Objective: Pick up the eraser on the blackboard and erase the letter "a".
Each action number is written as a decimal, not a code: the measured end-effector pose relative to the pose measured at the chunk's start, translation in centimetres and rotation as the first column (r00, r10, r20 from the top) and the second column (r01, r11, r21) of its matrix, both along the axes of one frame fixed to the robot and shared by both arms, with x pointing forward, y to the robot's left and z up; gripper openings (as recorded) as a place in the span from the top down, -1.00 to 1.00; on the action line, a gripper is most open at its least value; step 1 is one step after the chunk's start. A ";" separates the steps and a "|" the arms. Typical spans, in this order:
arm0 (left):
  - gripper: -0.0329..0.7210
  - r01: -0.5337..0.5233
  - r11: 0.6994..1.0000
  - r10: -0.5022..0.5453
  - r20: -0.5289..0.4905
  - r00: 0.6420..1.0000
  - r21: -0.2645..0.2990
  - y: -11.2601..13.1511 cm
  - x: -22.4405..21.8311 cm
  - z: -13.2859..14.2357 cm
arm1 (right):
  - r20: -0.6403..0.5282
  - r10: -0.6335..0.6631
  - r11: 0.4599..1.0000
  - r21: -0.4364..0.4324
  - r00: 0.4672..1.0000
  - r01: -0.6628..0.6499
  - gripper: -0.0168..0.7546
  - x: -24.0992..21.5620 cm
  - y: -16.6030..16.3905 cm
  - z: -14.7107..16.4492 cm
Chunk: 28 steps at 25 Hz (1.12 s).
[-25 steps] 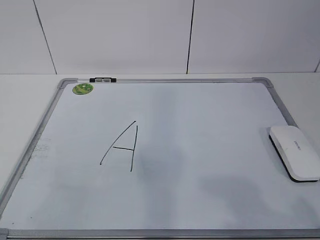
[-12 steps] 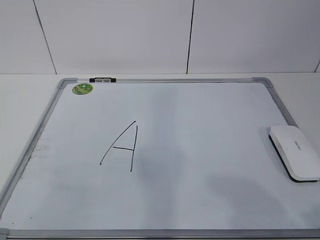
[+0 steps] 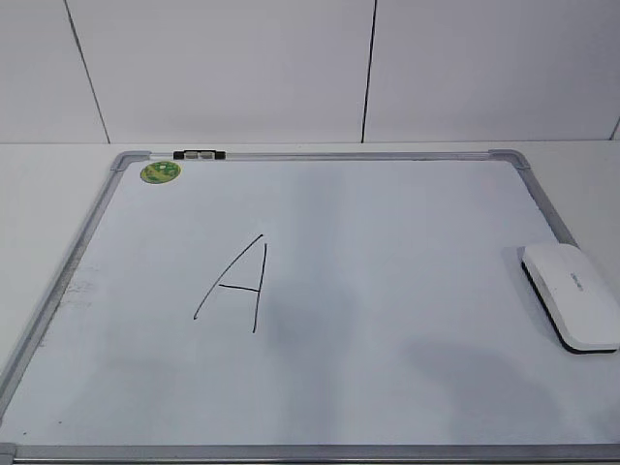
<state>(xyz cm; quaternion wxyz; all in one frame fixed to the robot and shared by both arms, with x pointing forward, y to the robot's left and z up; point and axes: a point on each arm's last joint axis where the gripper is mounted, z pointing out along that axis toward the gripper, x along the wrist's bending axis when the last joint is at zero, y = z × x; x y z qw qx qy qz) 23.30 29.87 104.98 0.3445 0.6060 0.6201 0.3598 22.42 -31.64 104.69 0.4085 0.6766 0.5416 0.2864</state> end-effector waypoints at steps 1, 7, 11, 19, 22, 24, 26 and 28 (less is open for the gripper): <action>0.28 0.000 1.000 0.000 0.000 1.000 0.000 0.0 0.0 0.0 | 0.000 0.000 1.000 0.000 1.000 0.000 -0.50 0.0 0.0 0.0; 0.28 0.020 1.000 -0.020 0.000 1.000 0.000 0.0 0.0 0.0 | 0.000 0.000 1.000 0.000 1.000 0.000 -0.50 0.0 0.0 0.0; 0.28 0.043 0.999 -0.043 0.000 0.999 0.000 0.0 0.0 0.0 | 0.000 0.000 1.000 0.000 1.000 0.000 -0.50 0.0 0.0 0.0; 0.28 0.048 0.999 -0.048 0.000 0.999 0.000 0.0 0.0 0.0 | 0.000 0.000 1.000 0.000 1.000 0.000 -0.50 0.0 0.0 0.0; 0.28 0.048 0.999 -0.048 0.000 0.999 0.000 0.0 0.0 0.0 | 0.000 0.000 1.000 0.000 1.000 0.000 -0.50 0.0 0.0 0.0; 0.28 0.048 0.999 -0.048 0.000 0.999 0.000 0.0 0.0 0.0 | 0.000 0.000 1.000 0.000 1.000 0.000 -0.50 0.0 0.0 0.0; 0.28 0.048 0.999 -0.048 0.000 0.999 0.000 0.0 0.0 0.0 | 0.000 0.000 1.000 0.000 1.000 0.000 -0.50 0.0 0.0 0.0; 0.28 0.048 0.999 -0.048 0.000 0.999 0.000 0.0 0.0 0.0 | 0.000 0.000 1.000 0.000 1.000 0.000 -0.50 0.0 0.0 0.0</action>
